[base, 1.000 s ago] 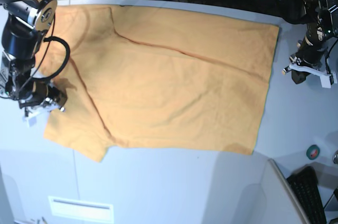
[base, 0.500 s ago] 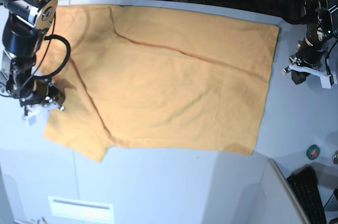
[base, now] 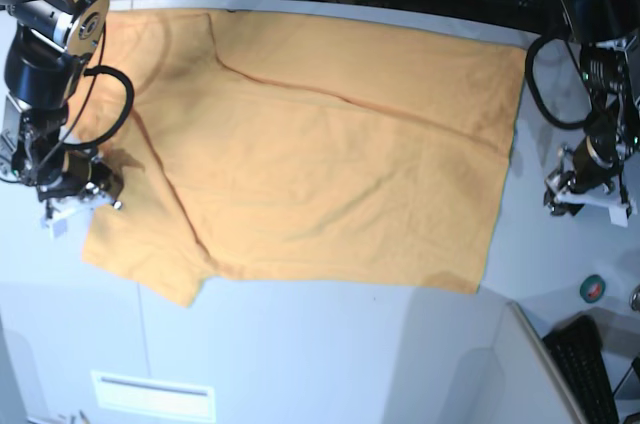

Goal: Layout the t-shirt on the table in an organized manner, then fold the t-shirt properly
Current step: 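Lower the left gripper and grasp the shirt's opposite side edge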

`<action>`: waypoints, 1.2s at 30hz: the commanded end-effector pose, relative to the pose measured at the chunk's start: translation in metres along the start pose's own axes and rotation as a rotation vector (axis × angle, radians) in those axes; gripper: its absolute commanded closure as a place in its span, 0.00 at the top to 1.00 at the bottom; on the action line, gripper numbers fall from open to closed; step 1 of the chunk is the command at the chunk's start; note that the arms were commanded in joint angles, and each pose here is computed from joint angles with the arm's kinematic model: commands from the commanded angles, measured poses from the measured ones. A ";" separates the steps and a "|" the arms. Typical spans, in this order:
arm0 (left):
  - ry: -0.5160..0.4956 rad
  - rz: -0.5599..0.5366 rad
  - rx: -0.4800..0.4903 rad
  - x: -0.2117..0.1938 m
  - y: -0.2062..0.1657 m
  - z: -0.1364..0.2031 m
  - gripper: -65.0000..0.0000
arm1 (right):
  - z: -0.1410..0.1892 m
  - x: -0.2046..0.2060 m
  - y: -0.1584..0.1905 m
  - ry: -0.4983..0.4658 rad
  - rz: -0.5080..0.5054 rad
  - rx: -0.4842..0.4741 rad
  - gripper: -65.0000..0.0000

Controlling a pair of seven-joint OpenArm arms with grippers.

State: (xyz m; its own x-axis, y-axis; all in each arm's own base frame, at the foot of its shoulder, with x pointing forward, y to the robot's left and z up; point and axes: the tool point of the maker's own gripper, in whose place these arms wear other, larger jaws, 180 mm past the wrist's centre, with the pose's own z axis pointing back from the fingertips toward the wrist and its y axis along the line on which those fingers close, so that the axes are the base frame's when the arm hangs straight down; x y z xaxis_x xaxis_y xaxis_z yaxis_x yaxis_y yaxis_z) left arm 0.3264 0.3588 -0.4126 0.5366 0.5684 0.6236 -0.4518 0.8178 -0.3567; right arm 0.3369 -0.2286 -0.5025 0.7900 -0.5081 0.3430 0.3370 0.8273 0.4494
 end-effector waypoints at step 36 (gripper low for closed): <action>0.249 -0.159 0.030 -0.048 -0.053 -0.085 0.00 | 0.007 0.021 0.000 -0.039 0.016 -0.006 0.00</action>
State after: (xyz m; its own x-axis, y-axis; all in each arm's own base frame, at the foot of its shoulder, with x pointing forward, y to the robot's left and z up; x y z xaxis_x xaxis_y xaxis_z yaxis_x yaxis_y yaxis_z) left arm 0.3825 0.2910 -0.4885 0.7535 0.4461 0.4830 -0.3662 0.8948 -0.2553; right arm 0.3357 -0.2318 -0.5023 0.7933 -0.5027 0.3435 0.3365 0.8322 0.4408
